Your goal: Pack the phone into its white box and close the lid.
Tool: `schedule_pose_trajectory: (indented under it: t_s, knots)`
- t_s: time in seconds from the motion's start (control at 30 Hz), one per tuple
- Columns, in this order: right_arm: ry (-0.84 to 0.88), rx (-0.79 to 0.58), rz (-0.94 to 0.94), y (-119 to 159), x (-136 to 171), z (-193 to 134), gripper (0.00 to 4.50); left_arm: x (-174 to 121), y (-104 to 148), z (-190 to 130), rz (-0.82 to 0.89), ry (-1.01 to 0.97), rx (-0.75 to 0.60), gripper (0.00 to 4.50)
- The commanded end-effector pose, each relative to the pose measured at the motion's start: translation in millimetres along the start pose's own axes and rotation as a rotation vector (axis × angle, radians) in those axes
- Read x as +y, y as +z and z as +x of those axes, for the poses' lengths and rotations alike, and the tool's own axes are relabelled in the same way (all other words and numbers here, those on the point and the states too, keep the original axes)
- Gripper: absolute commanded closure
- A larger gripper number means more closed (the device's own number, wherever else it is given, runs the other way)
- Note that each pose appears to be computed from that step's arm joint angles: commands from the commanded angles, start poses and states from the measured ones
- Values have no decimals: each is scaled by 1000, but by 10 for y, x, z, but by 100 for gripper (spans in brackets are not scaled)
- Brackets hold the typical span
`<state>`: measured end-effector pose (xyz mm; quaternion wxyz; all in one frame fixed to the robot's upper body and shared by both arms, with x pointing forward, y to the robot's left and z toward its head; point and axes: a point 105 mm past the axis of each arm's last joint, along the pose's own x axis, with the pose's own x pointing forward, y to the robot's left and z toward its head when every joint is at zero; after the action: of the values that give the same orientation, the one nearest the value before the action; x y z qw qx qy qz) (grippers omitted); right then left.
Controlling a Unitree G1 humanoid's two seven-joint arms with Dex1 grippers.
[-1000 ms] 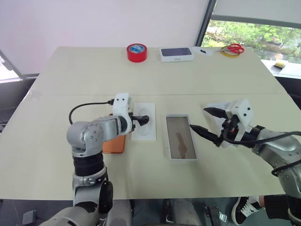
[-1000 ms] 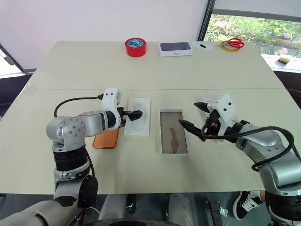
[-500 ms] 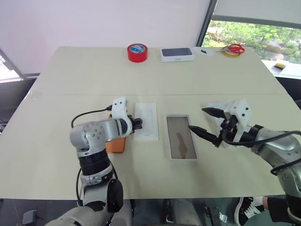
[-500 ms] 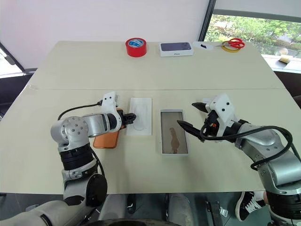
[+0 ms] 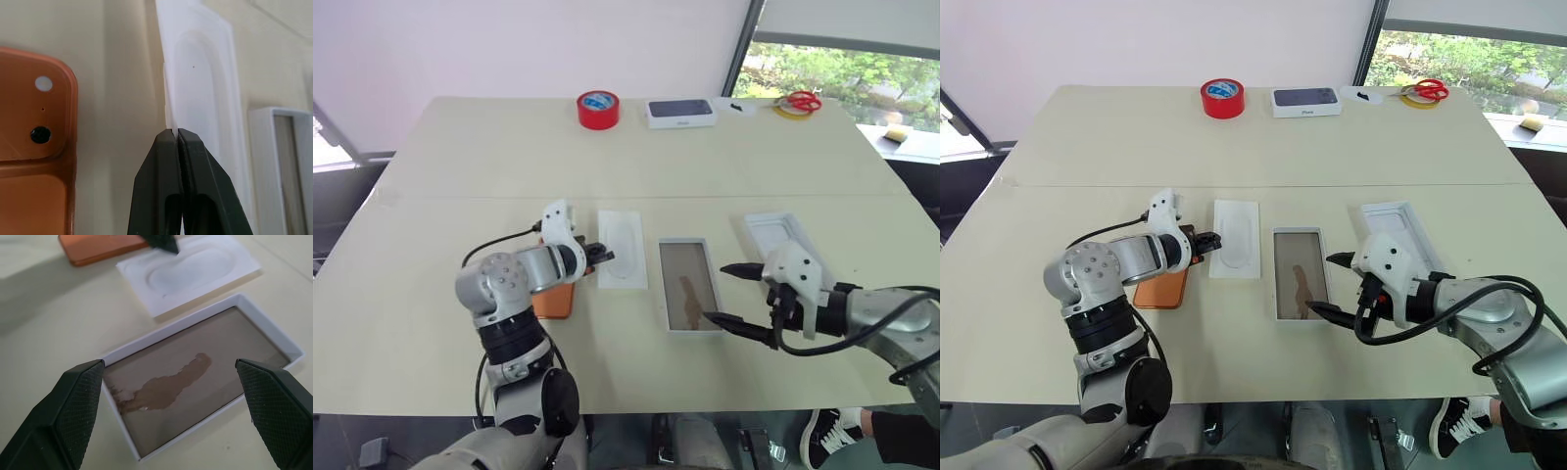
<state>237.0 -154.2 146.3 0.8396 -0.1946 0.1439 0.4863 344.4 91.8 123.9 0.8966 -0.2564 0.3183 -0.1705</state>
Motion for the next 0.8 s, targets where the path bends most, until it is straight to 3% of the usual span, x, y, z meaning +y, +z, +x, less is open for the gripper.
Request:
schedule_pose_trajectory:
  t_s: [0.03,0.17,0.27,0.5,0.8]
  knots:
    - [99,26,-70,34,213,87,0,-60,140,-70,-35,-65,-59,449]
    - [163,123,-124,-146,305,200,0,-76,213,-115,-75,-108,-92,449]
    - [202,192,-172,-290,333,291,84,-115,271,-154,-94,-152,-120,450]
    - [232,214,-219,-322,305,431,445,-105,352,-226,-104,-177,-162,450]
    - [244,165,-397,-98,118,709,445,-17,627,-361,-146,-200,-255,450]
